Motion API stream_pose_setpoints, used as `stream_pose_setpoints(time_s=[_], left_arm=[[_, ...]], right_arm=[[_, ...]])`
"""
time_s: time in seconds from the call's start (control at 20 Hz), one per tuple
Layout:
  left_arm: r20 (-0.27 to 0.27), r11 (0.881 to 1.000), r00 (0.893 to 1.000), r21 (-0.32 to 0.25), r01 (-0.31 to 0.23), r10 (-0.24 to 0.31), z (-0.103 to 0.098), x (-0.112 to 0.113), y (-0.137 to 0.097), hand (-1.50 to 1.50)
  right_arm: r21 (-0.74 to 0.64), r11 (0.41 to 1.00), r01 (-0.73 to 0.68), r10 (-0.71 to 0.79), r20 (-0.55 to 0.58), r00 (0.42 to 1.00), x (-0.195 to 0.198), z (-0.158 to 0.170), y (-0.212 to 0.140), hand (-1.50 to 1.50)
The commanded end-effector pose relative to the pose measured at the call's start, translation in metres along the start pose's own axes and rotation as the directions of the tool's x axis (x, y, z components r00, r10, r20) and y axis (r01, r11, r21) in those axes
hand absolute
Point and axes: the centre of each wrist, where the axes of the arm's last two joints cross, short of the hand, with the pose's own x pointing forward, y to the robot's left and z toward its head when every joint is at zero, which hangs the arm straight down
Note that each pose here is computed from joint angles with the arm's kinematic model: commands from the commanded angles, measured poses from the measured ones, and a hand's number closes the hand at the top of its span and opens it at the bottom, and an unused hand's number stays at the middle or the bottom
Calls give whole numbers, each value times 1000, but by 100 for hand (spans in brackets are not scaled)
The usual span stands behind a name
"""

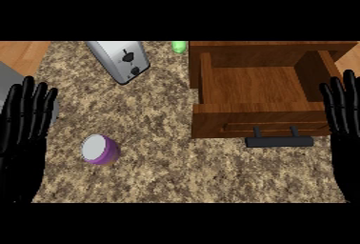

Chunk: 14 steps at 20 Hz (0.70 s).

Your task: Pick up the can, place it into the drawer and close the drawer

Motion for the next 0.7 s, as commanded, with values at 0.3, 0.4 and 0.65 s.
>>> stream_pose_setpoints(time_s=[0.3, 0.4, 0.65], left_arm=[[-366, 982, 929, 189, 20, 51, 65, -19, 33, -150], [-386, 976, 920, 216, 24, 63, 73, -13, 32, -150], [-406, 978, 911, 210, 15, 73, 59, 25, 48, -150]], right_arm=[[-127, 992, 13, -42, -230, 972, -24, 26, -7, -150], [-135, 991, -5, -32, -272, 962, -16, 24, -14, -150], [-132, 991, 5, -45, -298, 953, -17, 22, -9, -150]])
